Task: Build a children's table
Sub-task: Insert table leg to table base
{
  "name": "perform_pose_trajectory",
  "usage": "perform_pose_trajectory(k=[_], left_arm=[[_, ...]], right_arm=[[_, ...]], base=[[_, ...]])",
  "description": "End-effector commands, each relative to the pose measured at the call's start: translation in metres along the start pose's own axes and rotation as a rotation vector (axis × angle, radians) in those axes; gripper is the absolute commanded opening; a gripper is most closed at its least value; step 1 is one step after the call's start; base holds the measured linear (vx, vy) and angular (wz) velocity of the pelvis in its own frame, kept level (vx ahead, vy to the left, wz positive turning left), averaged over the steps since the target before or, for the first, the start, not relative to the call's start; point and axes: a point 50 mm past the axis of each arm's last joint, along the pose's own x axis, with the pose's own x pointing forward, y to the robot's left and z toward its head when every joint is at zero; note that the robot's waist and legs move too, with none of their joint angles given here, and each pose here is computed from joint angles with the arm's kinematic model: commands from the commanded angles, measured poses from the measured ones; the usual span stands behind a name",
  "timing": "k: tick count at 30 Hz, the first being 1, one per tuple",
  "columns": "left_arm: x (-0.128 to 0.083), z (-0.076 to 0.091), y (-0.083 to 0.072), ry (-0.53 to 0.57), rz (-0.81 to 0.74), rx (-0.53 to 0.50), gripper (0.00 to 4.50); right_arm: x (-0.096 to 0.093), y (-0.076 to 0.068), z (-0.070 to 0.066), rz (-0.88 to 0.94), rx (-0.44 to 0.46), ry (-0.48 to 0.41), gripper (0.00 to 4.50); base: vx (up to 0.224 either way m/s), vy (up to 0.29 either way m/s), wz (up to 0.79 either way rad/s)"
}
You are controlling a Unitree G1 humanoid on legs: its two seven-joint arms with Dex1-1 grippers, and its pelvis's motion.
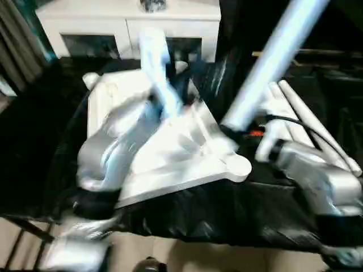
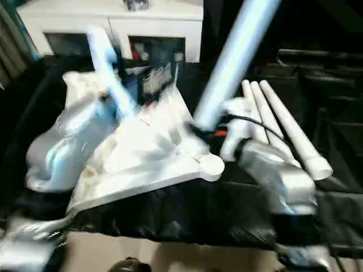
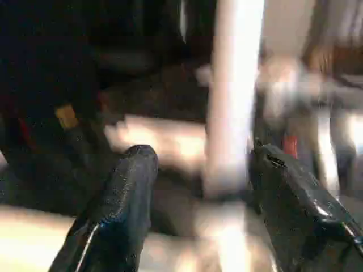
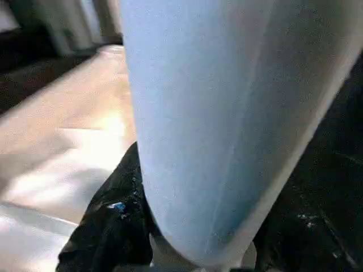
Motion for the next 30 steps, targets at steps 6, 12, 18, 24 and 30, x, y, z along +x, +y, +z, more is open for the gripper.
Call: perform_pose_trajectory(k=[6,12,18,24,30], left_arm=[[0.012,-0.069,-0.015,0.326,-0.036,0.010,2.69],[0.009,-0.086,-0.013,0.396,-0.048,0.021,2.29],[-0.003,-0.096,-0.003,0.482,0.010,0.000,1.78],[-0.018,-0.093,-0.005,0.486,-0.020,-0.018,1.36],[-0.025,-0.094,-0.008,0.495,-0.044,-0.030,0.83]], right_arm=[[-0.005,-0.005,0.001,-0.038,-0.045,0.016,1.91],[-0.003,0.001,0.003,0.022,-0.057,0.025,1.91],[0.001,0.004,0.001,0.059,-0.075,0.051,1.91],[0.005,0.008,-0.001,0.094,-0.077,0.068,1.91],[0.010,0.014,-0.002,0.150,-0.079,0.086,1.91]], base=[[0.000,0.000,0.00],[0.000,0.000,0.00],[0.000,0.000,0.00],[0.000,0.000,0.00],[0.000,0.000,0.00]])
